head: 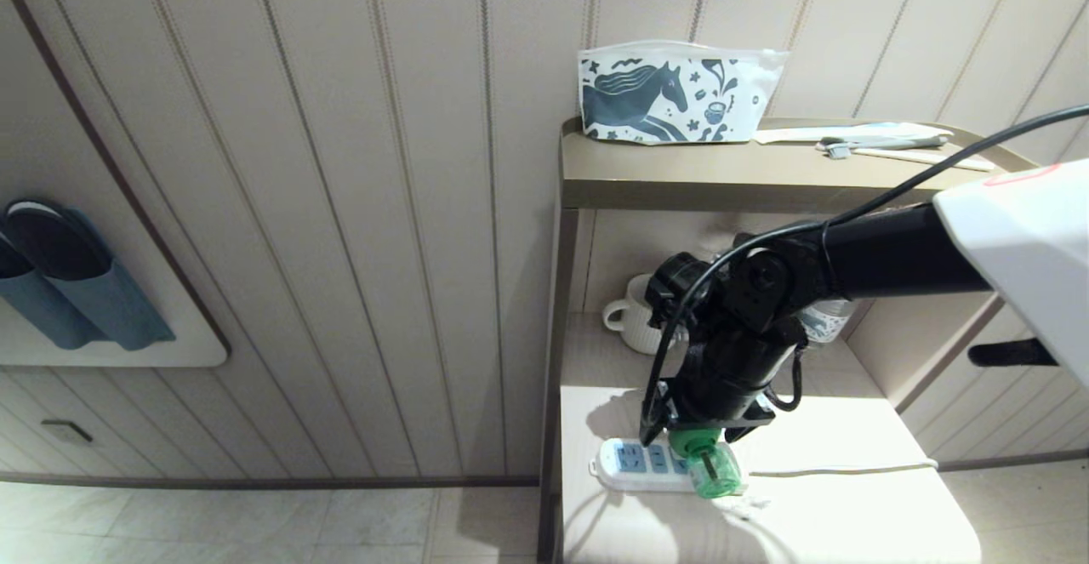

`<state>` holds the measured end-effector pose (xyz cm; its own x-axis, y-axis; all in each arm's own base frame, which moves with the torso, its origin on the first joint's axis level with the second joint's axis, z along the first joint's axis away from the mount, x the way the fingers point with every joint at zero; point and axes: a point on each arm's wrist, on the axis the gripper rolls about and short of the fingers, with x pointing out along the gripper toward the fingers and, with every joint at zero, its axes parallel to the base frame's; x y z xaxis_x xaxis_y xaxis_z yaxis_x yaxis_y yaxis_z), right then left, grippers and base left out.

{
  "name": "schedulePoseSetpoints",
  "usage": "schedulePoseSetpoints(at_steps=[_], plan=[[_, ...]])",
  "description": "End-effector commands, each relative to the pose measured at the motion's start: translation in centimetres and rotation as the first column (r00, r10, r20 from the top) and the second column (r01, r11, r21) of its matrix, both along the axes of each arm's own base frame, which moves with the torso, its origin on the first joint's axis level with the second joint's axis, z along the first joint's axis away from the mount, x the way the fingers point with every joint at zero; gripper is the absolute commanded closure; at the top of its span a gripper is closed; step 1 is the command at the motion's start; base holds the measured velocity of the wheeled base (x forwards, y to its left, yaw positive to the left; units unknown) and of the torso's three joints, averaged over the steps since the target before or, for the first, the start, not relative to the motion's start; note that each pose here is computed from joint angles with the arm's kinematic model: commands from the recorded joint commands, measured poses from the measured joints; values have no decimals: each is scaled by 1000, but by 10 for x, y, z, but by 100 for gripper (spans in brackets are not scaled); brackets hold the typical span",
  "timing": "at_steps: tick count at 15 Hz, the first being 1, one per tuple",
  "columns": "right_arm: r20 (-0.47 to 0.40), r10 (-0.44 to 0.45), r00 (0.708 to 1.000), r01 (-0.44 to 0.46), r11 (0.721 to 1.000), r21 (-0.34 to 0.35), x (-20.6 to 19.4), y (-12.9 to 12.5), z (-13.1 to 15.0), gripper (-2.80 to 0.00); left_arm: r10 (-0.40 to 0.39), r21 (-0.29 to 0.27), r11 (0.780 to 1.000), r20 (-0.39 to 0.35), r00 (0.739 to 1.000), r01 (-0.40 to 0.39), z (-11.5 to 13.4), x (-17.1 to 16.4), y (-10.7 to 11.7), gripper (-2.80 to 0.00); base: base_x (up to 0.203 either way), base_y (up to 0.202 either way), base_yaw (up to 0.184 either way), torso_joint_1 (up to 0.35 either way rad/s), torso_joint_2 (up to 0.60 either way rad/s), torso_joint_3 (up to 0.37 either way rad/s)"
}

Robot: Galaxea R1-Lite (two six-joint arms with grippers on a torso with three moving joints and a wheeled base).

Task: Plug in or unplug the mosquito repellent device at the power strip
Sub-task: Hold the socket with your left hand and unplug it with your right hand

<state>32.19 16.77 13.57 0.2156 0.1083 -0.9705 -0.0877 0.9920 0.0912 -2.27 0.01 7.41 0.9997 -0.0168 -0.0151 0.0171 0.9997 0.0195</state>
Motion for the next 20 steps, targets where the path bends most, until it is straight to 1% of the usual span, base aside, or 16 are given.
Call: schedulePoseSetpoints(at_steps=[1, 3, 6, 10, 20], plan=[[-21, -26, 999, 26, 1000, -3, 3, 1, 1, -280, 0, 0, 1000, -2, 1000, 0, 0, 0, 0, 0, 0, 0, 0, 0, 0, 0], [-50, -69, 996, 69, 998, -10, 5, 2, -1, -280, 0, 0, 1000, -2, 1000, 0, 0, 0, 0, 0, 0, 0, 0, 0, 0, 0], [-72, -89, 993, 87, 996, -19, 5, 0, -7, -280, 0, 0, 1000, -1, 1000, 0, 0, 0, 0, 0, 0, 0, 0, 0, 0, 0], [-70, -143, 987, 143, 990, -4, 7, -1, -6, -280, 0, 0, 1000, -2, 1000, 0, 0, 0, 0, 0, 0, 0, 0, 0, 0, 0], [-72, -145, 987, 146, 989, -4, 8, 0, -8, -280, 1, 0, 1000, -2, 1000, -1, 0, 0, 0, 0, 0, 0, 0, 0, 0, 0]])
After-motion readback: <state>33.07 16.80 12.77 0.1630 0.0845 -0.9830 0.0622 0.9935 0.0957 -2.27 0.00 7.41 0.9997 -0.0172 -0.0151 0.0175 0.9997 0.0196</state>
